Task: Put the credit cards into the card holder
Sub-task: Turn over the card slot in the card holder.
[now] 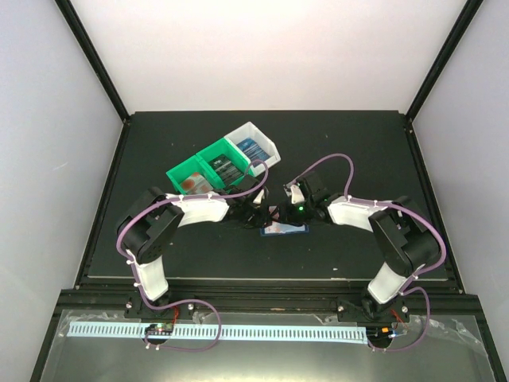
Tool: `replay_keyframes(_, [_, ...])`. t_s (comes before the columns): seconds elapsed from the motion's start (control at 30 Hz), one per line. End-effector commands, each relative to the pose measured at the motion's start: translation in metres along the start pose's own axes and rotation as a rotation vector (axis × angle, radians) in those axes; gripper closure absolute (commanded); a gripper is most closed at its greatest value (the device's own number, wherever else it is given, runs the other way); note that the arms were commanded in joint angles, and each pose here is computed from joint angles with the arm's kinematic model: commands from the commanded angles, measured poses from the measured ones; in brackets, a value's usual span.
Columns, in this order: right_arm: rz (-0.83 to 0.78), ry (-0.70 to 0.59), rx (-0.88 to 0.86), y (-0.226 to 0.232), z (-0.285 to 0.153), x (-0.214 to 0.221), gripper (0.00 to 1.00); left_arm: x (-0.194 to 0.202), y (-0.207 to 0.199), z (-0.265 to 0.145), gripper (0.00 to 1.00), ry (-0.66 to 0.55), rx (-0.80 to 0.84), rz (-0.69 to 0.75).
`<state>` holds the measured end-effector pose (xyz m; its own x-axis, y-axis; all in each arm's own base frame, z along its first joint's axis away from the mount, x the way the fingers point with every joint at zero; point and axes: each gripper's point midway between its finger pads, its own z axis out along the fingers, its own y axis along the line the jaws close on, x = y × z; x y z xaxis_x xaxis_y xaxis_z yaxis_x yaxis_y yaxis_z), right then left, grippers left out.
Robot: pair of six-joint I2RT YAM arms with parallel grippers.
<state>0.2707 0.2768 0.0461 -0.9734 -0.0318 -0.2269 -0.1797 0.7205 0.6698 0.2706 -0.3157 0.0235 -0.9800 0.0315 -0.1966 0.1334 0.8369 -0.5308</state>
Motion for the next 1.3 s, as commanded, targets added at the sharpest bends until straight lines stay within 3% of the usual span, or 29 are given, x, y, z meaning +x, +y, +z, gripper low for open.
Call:
replay_keyframes(0.0, [-0.050, -0.009, -0.129, 0.028, -0.004, -0.004, 0.59, 0.007, 0.013, 0.007, 0.87, 0.022, -0.063, -0.018])
replay_keyframes(0.33, [-0.116, -0.046, -0.169, 0.044, -0.018, -0.010, 0.58, 0.003, 0.009, 0.001, 0.87, -0.005, -0.051, -0.025])
replay_keyframes(0.43, [-0.134, -0.115, -0.069, 0.035, -0.030, -0.019, 0.59, 0.002, 0.008, 0.001, 0.87, -0.004, -0.048, -0.024])
replay_keyframes(0.6, [-0.075, -0.247, 0.250, -0.015, -0.058, -0.032, 0.60, 0.002, 0.008, 0.001, 0.87, -0.005, -0.047, -0.025])
replay_keyframes(0.8, [0.009, -0.156, 0.368, -0.053, -0.045, -0.016, 0.59, 0.002, 0.008, 0.002, 0.87, -0.003, -0.046, -0.025])
replay_keyframes(1.27, [0.025, -0.115, 0.461, -0.074, -0.038, -0.013, 0.56, 0.001, 0.007, 0.002, 0.87, -0.001, -0.045, -0.022])
